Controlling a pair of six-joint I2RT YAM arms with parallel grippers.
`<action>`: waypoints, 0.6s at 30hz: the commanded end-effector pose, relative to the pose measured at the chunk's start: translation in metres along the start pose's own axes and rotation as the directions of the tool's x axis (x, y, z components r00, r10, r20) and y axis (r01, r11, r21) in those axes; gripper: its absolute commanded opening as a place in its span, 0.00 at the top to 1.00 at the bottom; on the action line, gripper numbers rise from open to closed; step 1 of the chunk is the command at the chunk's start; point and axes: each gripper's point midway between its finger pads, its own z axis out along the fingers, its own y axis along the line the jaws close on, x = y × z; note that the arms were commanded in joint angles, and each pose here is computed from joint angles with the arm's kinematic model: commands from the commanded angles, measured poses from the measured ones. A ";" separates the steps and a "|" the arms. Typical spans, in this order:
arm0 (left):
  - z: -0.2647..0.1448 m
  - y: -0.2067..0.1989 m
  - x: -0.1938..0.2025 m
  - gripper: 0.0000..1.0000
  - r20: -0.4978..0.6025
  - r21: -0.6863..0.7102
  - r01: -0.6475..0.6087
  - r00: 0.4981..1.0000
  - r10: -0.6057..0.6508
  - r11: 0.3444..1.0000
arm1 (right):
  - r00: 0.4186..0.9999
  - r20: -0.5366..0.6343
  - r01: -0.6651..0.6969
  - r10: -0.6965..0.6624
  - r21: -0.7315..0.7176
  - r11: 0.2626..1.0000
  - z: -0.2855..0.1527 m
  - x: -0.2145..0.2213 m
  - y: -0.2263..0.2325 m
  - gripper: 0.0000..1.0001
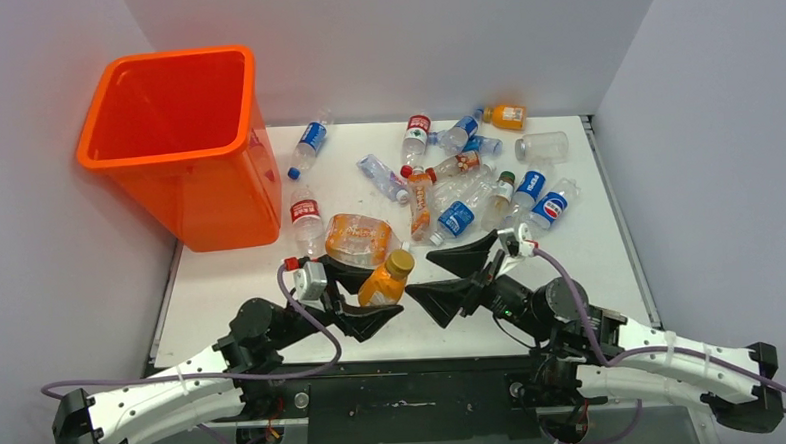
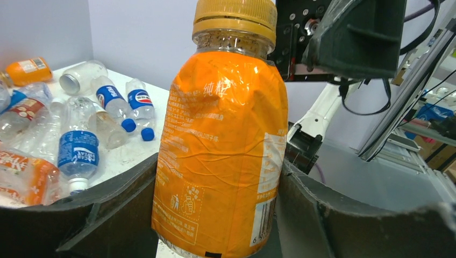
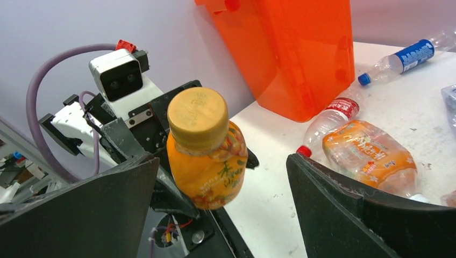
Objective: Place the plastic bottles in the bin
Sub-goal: Pick up the plastic bottle at the center of the board.
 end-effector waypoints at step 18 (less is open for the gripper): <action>0.012 -0.034 -0.053 1.00 0.181 0.098 0.061 0.980 -0.078 0.993 | 0.995 0.040 -0.094 0.095 -0.034 0.995 0.047 0.031 0.007 0.17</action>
